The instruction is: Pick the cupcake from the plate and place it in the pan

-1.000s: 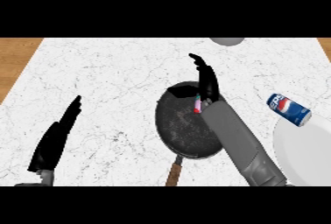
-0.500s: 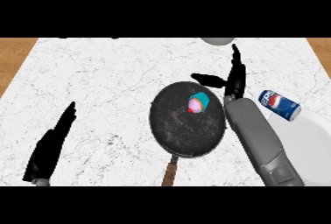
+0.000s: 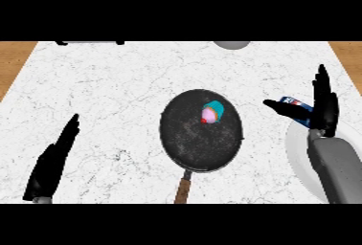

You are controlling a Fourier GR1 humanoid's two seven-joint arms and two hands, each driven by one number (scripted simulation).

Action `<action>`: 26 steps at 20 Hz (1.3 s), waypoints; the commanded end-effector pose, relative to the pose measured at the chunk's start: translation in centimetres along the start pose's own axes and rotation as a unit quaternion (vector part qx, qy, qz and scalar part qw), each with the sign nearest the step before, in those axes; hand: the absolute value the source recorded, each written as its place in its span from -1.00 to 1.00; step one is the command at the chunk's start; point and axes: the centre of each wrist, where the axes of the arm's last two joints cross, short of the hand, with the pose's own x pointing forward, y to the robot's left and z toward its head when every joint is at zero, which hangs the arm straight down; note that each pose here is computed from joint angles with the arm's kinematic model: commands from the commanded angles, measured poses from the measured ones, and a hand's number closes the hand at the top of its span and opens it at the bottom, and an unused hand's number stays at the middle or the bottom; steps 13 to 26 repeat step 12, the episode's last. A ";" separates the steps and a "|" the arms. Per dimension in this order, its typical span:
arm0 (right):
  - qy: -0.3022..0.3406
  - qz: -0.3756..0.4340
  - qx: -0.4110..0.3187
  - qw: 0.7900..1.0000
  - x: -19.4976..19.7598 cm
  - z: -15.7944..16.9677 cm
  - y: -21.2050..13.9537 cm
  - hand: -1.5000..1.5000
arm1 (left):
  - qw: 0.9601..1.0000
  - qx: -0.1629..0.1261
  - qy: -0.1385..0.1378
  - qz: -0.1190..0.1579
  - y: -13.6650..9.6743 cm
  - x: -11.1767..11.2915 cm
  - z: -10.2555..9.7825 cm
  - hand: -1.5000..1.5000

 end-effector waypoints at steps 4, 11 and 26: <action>-0.008 0.011 -0.009 1.000 -3.0 0.8 -11.1 -1.00 | 1.000 -0.003 -0.005 0.000 -0.2 0.7 -0.9 0.00; -0.018 0.005 0.007 1.000 -2.8 0.4 -16.8 -1.00 | 1.000 -0.010 0.006 0.008 -0.3 -0.7 0.4 0.00; -0.009 0.007 0.015 1.000 -2.0 1.9 -17.3 -1.00 | 1.000 -0.008 -0.005 0.006 2.3 0.8 -1.8 0.00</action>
